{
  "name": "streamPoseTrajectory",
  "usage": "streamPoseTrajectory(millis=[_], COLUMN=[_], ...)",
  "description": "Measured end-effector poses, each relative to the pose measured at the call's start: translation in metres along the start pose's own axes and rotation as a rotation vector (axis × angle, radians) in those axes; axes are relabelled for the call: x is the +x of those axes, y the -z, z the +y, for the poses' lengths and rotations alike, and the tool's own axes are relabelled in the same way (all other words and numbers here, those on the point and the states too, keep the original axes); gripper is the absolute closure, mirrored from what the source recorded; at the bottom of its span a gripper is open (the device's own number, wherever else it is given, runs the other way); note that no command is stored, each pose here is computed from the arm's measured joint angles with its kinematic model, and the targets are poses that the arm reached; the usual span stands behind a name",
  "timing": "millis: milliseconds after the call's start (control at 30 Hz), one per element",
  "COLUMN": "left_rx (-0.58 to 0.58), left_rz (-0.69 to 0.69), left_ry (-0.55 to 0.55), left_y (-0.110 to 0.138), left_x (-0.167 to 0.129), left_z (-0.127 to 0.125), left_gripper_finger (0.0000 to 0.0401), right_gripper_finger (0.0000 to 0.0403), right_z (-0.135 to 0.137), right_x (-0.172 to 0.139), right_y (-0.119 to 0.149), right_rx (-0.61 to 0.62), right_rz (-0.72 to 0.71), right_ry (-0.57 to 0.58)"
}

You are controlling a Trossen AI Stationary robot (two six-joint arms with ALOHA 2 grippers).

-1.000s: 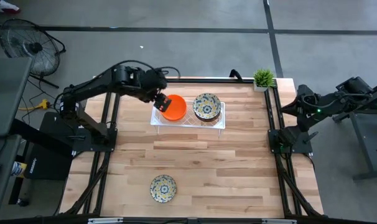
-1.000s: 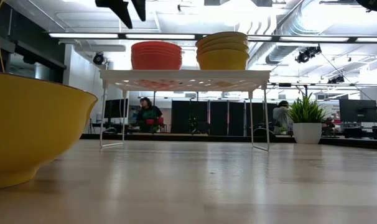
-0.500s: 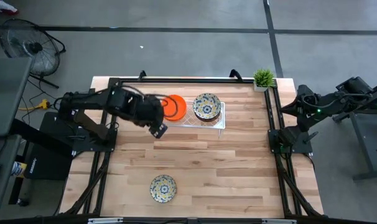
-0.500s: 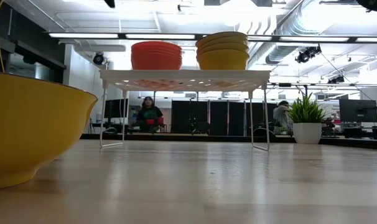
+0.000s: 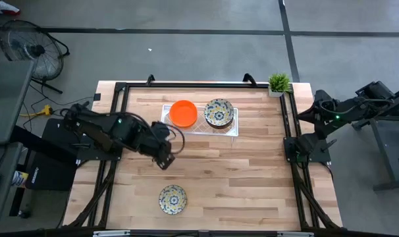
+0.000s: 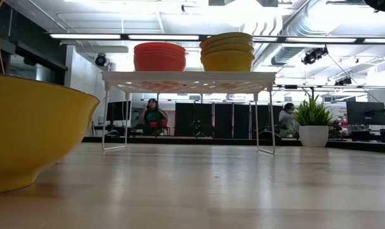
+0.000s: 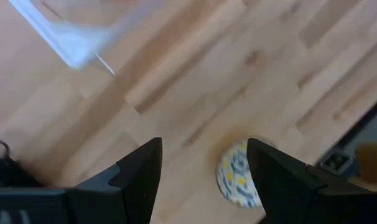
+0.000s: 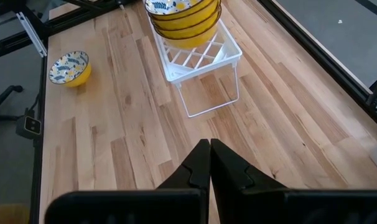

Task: Pick & Place Mini bowls
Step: Stack the yellow patterned bowl on top of the other yellow patterned bowls on the shelf

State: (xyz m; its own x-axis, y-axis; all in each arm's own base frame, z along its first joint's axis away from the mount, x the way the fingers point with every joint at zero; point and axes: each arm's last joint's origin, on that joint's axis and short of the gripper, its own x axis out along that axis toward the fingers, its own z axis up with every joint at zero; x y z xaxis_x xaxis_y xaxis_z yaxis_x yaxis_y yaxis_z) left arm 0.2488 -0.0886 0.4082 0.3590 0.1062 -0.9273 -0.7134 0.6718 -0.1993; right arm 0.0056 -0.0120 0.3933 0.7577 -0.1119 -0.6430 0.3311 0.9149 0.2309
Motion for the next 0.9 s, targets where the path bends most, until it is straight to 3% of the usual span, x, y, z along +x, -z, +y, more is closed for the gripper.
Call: streamPoseTrajectory(millis=[467, 733, 900], left_rx=[-0.037, -0.063, -0.094], left_rz=[0.202, 0.212, 0.182], left_ry=[-0.041, -0.064, 0.018], left_y=[0.047, 0.073, 0.088], left_x=[0.029, 0.035, 0.033], left_z=[-0.042, -0.056, -0.066], left_gripper_finger=[0.017, 0.017, 0.017], right_gripper_finger=[0.0403, 0.0403, 0.0403], right_z=[0.0, 0.0, 0.0], right_x=[0.0, 0.0, 0.0], right_y=[0.0, 0.0, 0.0], right_rx=[-0.006, -0.011, -0.018], right_rz=[0.009, 0.009, 0.008], right_ry=[-0.009, -0.009, -0.009])
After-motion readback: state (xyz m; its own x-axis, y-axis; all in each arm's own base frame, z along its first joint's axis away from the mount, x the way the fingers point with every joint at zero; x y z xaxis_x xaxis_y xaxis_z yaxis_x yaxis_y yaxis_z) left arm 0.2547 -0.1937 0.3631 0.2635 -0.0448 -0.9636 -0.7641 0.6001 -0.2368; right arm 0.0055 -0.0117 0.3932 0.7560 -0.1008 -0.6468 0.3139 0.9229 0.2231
